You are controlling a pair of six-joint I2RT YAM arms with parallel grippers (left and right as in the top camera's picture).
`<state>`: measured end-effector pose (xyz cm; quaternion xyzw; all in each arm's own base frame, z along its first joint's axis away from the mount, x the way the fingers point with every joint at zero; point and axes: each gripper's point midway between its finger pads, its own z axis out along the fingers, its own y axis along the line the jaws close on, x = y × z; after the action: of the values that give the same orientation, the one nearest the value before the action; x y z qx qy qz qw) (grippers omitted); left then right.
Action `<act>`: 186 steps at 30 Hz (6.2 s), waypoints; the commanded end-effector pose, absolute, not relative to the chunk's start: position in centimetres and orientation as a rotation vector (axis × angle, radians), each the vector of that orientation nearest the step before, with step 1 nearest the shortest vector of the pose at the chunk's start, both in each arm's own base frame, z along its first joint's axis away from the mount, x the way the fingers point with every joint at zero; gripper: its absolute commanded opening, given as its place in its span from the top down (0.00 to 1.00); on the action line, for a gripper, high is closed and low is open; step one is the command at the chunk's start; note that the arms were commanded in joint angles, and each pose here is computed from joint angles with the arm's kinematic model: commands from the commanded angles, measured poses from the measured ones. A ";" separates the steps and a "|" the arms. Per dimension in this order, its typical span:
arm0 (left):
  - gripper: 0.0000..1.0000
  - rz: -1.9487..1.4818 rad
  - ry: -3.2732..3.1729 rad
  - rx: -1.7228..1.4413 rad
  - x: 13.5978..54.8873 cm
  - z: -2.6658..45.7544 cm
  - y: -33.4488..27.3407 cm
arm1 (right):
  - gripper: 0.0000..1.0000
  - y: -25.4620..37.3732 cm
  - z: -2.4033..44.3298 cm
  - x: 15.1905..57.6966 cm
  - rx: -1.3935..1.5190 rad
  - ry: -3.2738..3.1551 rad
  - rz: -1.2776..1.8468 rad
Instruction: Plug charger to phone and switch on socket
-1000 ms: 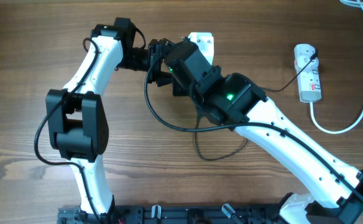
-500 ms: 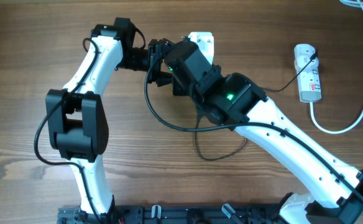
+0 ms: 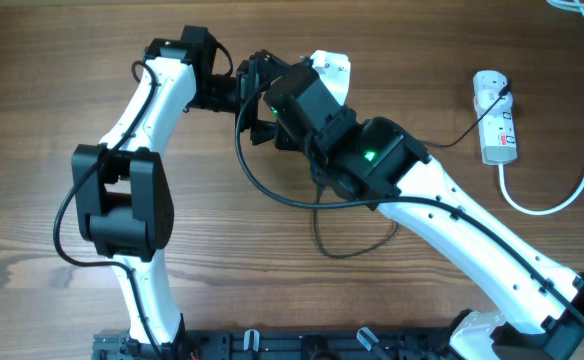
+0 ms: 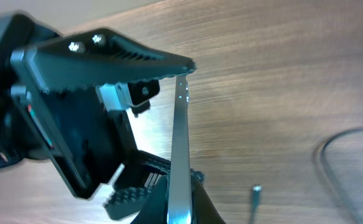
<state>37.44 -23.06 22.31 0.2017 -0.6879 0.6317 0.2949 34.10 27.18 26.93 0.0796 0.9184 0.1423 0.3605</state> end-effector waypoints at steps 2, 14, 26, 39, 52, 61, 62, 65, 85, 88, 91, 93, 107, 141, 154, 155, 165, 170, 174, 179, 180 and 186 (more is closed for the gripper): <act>0.00 1.692 -1.883 0.503 37.0 23.3 -23.1 | 0.95 25.2 28.6 35.4 0.741 2.250 0.546; 0.34 1.672 -1.897 0.516 37.0 23.0 -23.1 | 0.96 23.8 27.9 34.7 1.631 1.941 0.820; 0.55 1.657 -1.885 0.536 37.0 23.0 -23.1 | 0.96 25.3 27.6 34.2 1.711 1.976 0.899; 0.96 1.658 -1.886 0.535 37.0 23.0 -23.1 | 0.55 25.9 27.4 33.9 1.693 2.025 0.912; 0.96 1.115 -2.551 0.824 40.6 12.5 -14.5 | 0.00 20.1 30.6 33.4 0.383 2.382 0.445; 0.96 0.845 -2.885 0.675 41.8 9.7 -10.6 | 0.00 20.2 19.7 31.5 0.158 2.739 0.281; 0.96 0.849 -2.899 0.636 41.8 9.7 -10.6 | 0.00 21.2 18.5 31.3 0.106 2.774 0.328; 0.96 0.860 -2.941 0.558 42.0 9.7 -10.1 | 0.10 22.8 16.2 30.6 0.049 2.852 0.413; 0.96 1.625 -2.759 0.379 43.0 15.9 -7.2 | 0.34 23.2 0.7 29.8 0.366 3.161 0.155; 0.96 1.554 -2.793 0.393 42.9 15.2 -6.7 | 0.39 23.2 -0.1 29.7 0.360 3.170 0.130; 0.96 1.539 -2.793 0.402 42.8 15.1 -6.7 | 0.43 23.1 -0.6 29.5 0.399 3.166 0.089; 0.96 1.534 -2.795 0.402 42.8 15.0 -6.7 | 0.48 23.1 -1.0 29.4 0.429 3.170 0.078; 0.96 1.501 -2.808 0.408 42.7 14.7 -6.5 | 0.59 21.7 -2.4 28.9 0.459 3.148 -0.002; 0.96 1.499 -2.805 0.409 42.6 14.7 -6.5 | 0.69 22.7 -2.4 27.6 0.443 3.174 -0.008; 0.96 1.487 -2.806 0.413 42.6 14.6 -6.4 | 0.75 21.8 -2.4 28.5 0.431 3.117 -0.086; 0.96 1.487 -2.806 0.413 42.6 14.6 -6.4 | 0.75 21.7 -2.4 28.5 0.430 3.114 -0.090; 0.96 1.487 -2.806 0.414 42.5 14.6 -6.4 | 0.77 21.8 -2.4 28.9 0.427 3.099 -0.081; 0.96 1.487 -2.806 0.414 42.5 14.6 -6.4 | 0.81 21.8 -2.4 28.9 0.425 3.099 -0.081; 0.96 1.487 -2.806 0.414 42.5 14.6 -6.4 | 0.85 21.8 -2.4 28.9 0.427 3.099 -0.081; 0.96 1.487 -2.806 0.414 42.6 14.6 -6.4 | 0.83 22.3 -2.4 28.6 0.431 3.122 -0.048; 0.96 1.487 -2.806 0.414 42.6 14.6 -6.4 | 0.83 22.3 -2.4 28.5 0.431 3.123 -0.048; 0.96 1.487 -2.806 0.414 42.5 14.6 -6.4 | 0.86 22.3 -2.4 28.5 0.430 3.123 -0.049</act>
<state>42.56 -6.22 12.78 0.1474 -0.8778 0.4558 -0.0084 29.52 23.14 -0.57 0.1318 0.9912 0.0071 0.0102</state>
